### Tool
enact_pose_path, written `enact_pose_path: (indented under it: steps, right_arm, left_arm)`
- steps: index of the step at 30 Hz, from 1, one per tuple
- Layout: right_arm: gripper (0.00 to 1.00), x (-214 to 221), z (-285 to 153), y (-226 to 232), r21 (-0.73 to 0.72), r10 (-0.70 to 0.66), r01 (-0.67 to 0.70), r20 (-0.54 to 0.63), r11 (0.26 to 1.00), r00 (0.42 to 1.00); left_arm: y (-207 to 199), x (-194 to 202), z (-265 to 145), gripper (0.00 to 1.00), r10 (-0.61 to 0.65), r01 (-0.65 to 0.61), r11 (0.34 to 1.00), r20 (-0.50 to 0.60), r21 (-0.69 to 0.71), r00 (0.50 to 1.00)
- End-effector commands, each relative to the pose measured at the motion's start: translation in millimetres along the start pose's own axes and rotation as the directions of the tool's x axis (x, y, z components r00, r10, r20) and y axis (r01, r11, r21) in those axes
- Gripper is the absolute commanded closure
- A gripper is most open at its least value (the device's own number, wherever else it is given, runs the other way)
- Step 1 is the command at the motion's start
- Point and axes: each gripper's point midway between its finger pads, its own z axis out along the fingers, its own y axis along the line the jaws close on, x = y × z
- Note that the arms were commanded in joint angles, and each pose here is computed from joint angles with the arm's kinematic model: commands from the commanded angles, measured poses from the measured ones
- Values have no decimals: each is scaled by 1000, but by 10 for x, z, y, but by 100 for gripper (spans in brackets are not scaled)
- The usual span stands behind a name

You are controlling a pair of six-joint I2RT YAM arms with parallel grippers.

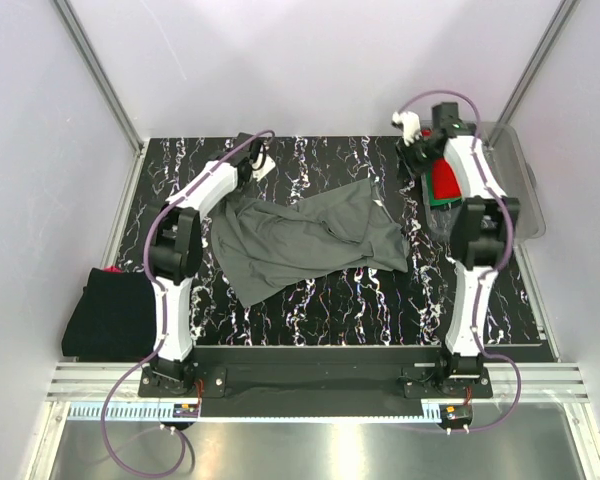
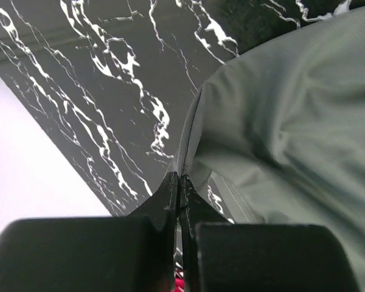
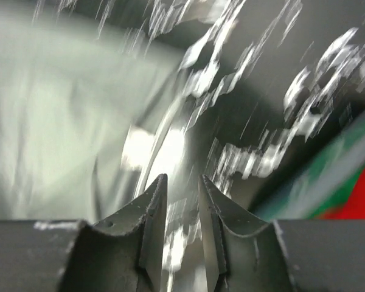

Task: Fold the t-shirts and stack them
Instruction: Flatten the tshirt out

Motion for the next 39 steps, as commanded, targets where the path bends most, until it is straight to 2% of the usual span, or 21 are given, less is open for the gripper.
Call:
enact_pose_path:
  steps: [1,2,3,5,6,7,14,20,22,24,33,39]
  right_arm:
    - [66,-54,-765,553,-147,-272,287,112,947,956]
    - [66,-79,-904,690,-146,-330,349,139,926,934]
    - [67,170,-797,819,-195,-384,401,119,895,916]
    - [68,200,-837,930,-171,-474,494,144,852,869]
    - [69,387,-706,1080,-211,-522,539,134,816,842]
    - [70,373,-654,1093,-188,-559,578,148,794,816]
    - [70,598,-276,1528,-194,-694,729,222,657,685]
    - [70,727,-41,1637,-208,-724,762,236,614,648]
    - [70,743,-9,1623,-187,-762,799,243,571,601]
    - [70,767,27,1609,-177,-778,815,241,552,580]
    - [69,824,216,1719,-218,-791,826,243,520,562]
    - [69,969,193,1789,-271,-814,838,230,473,533]
  left_arm:
    - [291,-357,-512,100,-89,101,992,150,-71,985]
    - [242,-333,-552,100,-80,91,994,149,-67,986]
    - [218,-326,-571,100,-80,90,994,151,-62,985]
    - [147,-291,-628,100,-71,80,995,152,-54,986]
    - [118,-278,-631,100,-63,71,996,148,-52,987]
    - [106,-274,-658,100,-52,62,996,147,-60,988]
    - [0,-240,-644,100,-36,43,997,124,-56,992]
    - [-37,-172,-642,100,-34,39,998,109,-49,993]
    - [-44,-140,-661,100,-37,43,998,106,-48,994]
    - [-45,-123,-663,100,-37,42,998,103,-50,994]
    - [-79,-44,-644,100,-29,33,998,84,-50,996]
    - [-92,-47,-620,100,-31,35,998,85,-45,996]
